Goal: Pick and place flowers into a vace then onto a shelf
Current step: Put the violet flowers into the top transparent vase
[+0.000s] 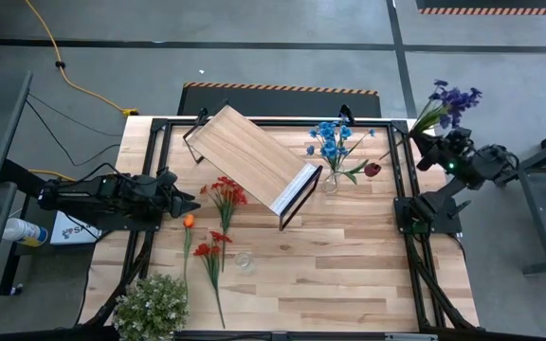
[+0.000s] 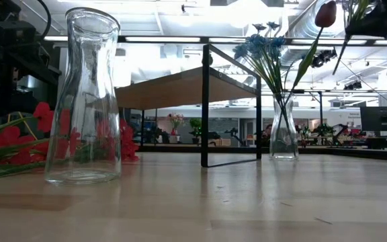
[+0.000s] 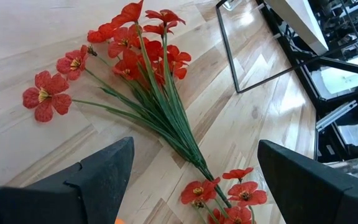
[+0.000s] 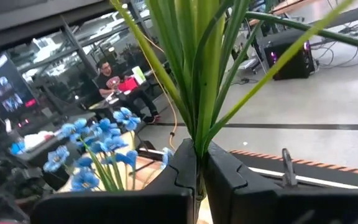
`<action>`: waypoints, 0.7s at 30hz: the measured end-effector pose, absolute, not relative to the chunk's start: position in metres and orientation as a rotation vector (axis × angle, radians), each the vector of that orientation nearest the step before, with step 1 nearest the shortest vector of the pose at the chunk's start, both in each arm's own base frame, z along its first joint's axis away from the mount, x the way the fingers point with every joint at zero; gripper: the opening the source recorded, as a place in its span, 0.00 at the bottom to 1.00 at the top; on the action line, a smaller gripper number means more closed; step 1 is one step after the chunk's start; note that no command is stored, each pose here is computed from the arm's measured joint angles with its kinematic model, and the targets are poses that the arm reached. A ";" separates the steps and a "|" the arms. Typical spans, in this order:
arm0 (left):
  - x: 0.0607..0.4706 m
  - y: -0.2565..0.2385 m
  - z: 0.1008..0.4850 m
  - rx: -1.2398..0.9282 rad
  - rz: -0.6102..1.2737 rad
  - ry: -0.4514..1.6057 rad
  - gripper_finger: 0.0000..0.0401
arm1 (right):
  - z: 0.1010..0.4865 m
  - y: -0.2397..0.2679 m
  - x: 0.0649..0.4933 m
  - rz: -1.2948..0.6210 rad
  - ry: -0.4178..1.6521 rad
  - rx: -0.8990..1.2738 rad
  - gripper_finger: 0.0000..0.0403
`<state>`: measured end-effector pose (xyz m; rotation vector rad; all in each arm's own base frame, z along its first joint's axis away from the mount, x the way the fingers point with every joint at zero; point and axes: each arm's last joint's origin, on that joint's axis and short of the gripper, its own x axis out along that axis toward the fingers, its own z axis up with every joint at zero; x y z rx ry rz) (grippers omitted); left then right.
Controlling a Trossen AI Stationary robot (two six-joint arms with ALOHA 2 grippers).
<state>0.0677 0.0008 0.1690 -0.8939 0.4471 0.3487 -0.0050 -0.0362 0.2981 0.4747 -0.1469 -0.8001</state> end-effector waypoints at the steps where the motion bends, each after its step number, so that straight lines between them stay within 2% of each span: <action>1: 0.068 0.001 0.169 -0.894 0.349 0.447 0.94 | 0.300 -0.036 -0.005 -0.800 -0.155 0.478 0.03; 9: 0.068 0.001 0.169 -0.894 0.349 0.447 0.94 | 0.311 -0.032 0.001 -0.748 -0.207 0.529 0.01; 21: 0.068 0.001 0.169 -0.894 0.349 0.447 0.94 | 0.315 -0.017 0.025 -0.673 -0.323 0.467 0.01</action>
